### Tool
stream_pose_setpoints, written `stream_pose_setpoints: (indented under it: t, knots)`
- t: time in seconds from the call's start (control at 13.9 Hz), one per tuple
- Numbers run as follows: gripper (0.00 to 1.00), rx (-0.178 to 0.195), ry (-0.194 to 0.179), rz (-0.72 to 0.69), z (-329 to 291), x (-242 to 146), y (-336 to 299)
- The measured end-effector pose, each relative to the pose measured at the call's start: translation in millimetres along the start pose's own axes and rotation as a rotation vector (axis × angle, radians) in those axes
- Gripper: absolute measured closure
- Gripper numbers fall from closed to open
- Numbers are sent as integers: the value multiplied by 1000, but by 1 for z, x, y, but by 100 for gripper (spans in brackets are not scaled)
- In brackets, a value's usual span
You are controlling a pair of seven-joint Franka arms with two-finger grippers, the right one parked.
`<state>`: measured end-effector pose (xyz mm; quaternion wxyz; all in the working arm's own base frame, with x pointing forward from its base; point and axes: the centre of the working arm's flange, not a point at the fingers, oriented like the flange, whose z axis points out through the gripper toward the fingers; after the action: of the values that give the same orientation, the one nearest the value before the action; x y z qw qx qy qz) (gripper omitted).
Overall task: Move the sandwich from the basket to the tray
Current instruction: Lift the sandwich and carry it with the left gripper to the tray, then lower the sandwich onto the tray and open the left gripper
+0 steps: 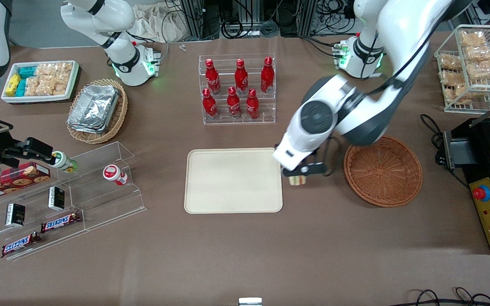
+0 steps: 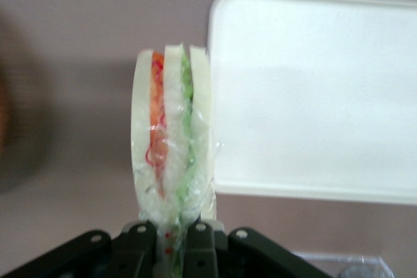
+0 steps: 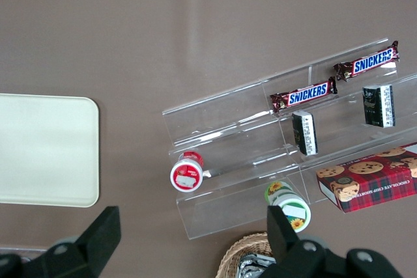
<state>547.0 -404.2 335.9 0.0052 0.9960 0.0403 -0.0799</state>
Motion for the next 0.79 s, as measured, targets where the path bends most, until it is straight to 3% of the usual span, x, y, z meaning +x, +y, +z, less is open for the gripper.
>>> stream_pose_setpoints:
  t: [0.29, 0.58, 0.79]
  knots:
    - [84, -32, -12, 24, 81, 7, 27]
    - [84, -20, 16, 59, 104, 11, 31]
    - [58, -15, 28, 69, 103, 10, 33]
